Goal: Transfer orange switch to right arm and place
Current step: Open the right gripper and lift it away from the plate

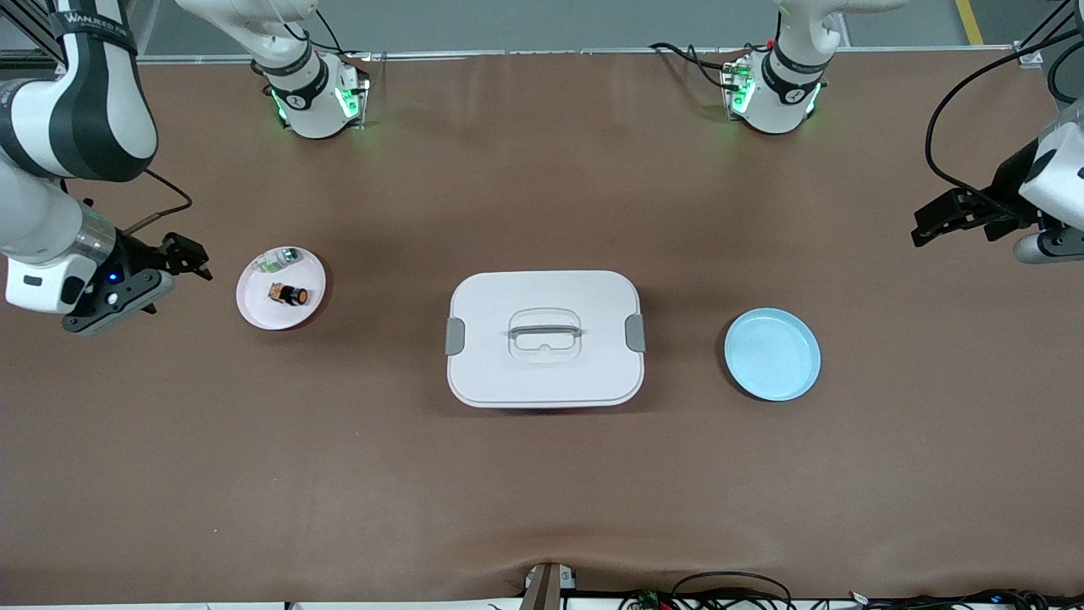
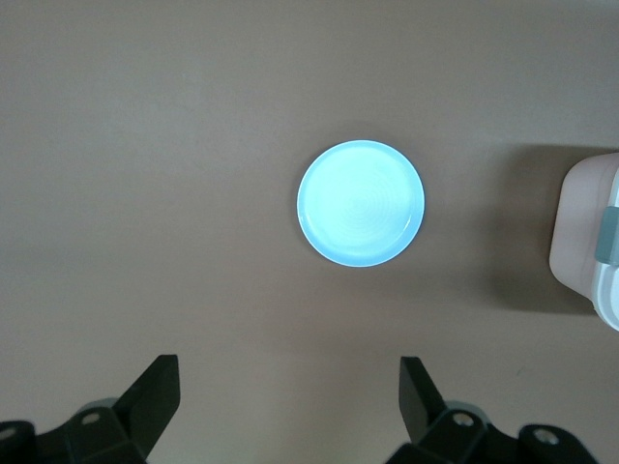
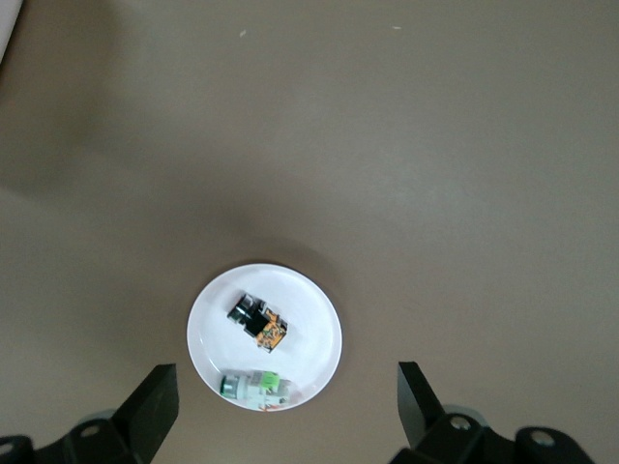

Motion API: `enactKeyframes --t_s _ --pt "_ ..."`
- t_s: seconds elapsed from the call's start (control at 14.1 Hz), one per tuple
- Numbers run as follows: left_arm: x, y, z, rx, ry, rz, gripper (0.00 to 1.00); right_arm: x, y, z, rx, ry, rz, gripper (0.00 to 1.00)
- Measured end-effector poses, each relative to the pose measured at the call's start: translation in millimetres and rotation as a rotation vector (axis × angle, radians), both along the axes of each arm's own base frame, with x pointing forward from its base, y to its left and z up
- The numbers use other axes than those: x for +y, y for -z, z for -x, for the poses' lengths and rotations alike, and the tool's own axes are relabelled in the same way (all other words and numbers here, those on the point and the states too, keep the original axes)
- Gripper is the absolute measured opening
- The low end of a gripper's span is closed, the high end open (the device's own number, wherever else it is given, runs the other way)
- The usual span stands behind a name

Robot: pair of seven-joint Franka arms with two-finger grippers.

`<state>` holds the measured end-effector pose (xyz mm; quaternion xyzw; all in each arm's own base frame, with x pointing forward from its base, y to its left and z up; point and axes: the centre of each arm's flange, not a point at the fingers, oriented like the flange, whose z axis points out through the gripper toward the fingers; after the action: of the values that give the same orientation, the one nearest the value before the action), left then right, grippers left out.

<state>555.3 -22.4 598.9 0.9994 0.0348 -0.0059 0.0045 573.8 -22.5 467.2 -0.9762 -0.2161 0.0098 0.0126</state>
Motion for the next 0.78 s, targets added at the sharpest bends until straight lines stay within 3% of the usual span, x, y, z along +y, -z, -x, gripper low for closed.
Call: enactKeyframes --t_s 0.14,0.28,0.57,0.78 --pt "0 0 -1 0.0 0.0 0.0 1.0 4 -17 -7 -0.031 0.204 0.003 1.0" --pt "0 -1 -1 -0.003 0.0 0.0 1.0 9 -48 -14 -0.068 0.314 -0.001 1.0" --pt "0 -6 -2 -0.013 0.0 0.0 1.0 0 -112 -19 -0.133 0.364 0.0 1.0" --pt "0 -6 -2 -0.014 0.0 0.001 1.0 -6 -130 -20 -0.169 0.37 0.031 1.0"
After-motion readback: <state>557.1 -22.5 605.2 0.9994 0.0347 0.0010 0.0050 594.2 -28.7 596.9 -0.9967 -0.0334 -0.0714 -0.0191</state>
